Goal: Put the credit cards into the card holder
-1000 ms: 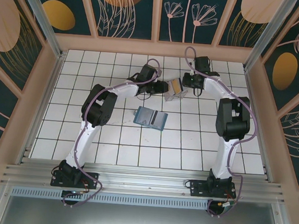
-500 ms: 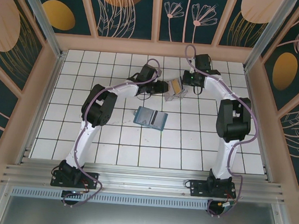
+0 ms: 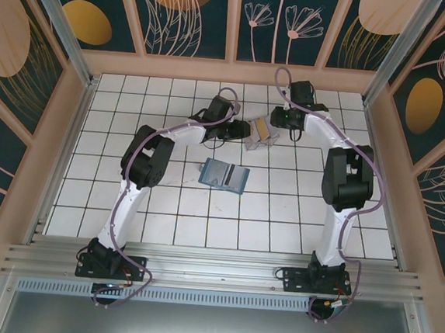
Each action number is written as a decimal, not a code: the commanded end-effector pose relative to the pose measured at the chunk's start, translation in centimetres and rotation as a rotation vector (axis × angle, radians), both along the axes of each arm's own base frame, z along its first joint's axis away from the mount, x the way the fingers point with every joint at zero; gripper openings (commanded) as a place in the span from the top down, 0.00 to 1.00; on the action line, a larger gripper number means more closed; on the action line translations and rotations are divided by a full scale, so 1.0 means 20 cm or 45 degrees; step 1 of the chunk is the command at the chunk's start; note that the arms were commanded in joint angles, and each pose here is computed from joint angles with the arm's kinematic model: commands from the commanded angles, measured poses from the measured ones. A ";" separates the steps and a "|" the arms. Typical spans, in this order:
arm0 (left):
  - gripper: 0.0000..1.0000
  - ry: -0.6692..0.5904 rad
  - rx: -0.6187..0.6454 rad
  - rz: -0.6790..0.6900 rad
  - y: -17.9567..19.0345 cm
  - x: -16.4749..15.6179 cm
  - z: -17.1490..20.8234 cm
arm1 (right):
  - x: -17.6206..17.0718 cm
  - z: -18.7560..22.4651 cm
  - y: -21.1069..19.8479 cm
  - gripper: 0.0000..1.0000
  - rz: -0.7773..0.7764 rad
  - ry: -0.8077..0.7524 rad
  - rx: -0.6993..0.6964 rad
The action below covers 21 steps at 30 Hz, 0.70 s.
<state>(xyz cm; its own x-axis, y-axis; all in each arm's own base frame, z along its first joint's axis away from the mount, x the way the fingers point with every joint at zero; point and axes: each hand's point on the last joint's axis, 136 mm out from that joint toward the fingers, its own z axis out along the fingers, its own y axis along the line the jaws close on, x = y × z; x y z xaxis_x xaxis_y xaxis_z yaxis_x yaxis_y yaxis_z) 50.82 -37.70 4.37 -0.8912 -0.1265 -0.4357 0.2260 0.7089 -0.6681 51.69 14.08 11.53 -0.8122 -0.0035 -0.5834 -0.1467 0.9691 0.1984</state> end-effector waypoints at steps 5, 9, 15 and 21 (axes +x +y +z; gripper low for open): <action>0.54 0.061 0.041 0.006 0.03 -0.05 -0.04 | 0.01 -0.08 0.06 0.59 0.038 0.055 -0.076; 0.54 0.064 0.045 0.006 0.04 -0.06 -0.05 | 0.02 -0.15 0.03 0.58 0.018 0.094 -0.127; 0.54 0.068 0.042 0.007 0.04 -0.06 -0.06 | 0.02 -0.13 -0.02 0.58 -0.016 0.079 -0.176; 0.54 0.071 0.037 0.006 0.04 -0.06 -0.06 | 0.03 -0.05 -0.05 0.58 -0.041 0.033 -0.188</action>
